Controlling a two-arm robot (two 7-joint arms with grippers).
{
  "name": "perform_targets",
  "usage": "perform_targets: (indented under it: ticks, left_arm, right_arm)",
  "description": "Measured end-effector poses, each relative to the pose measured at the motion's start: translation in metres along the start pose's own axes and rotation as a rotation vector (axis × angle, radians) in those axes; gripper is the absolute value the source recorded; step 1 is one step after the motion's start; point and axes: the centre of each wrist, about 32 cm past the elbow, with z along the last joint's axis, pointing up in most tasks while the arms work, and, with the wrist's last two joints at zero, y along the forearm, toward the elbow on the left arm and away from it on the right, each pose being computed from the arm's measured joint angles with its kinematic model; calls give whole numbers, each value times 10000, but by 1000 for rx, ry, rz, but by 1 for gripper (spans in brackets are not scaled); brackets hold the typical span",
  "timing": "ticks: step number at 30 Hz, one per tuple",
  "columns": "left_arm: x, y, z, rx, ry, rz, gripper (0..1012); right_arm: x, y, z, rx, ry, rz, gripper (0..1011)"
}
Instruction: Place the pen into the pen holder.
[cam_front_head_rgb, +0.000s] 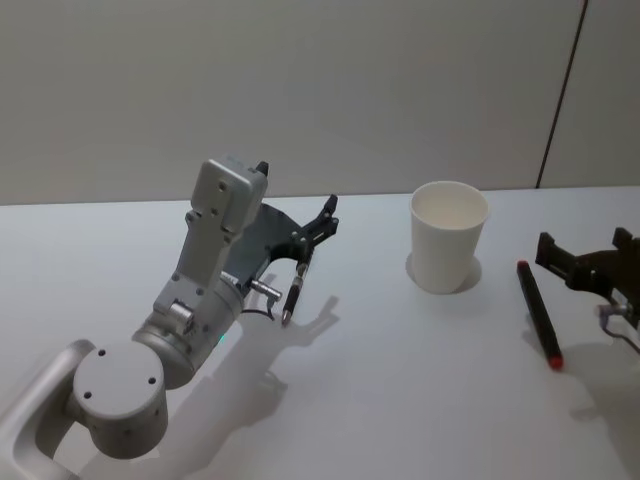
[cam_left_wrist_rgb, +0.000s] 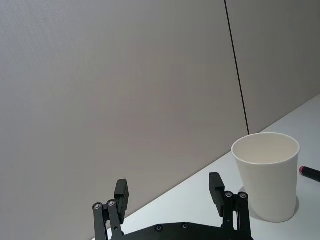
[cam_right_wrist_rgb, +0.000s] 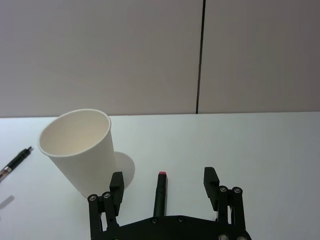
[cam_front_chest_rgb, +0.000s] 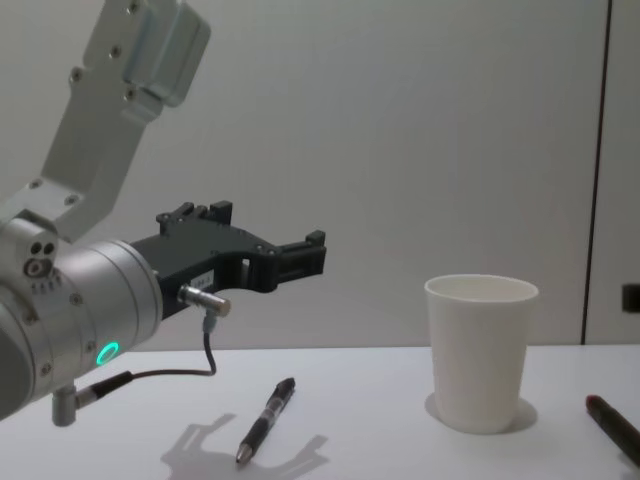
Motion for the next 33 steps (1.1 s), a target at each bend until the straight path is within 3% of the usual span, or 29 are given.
perform_targets:
  ticks: [15,33]
  left_arm:
    - [0,0,0,0,0,0,1001]
    - [0,0,0,0,0,0,1001]
  right_arm:
    - [-41,301,-34,-124,-80,7,1001]
    - [-143,584,-202,-224,-44,-20,1001]
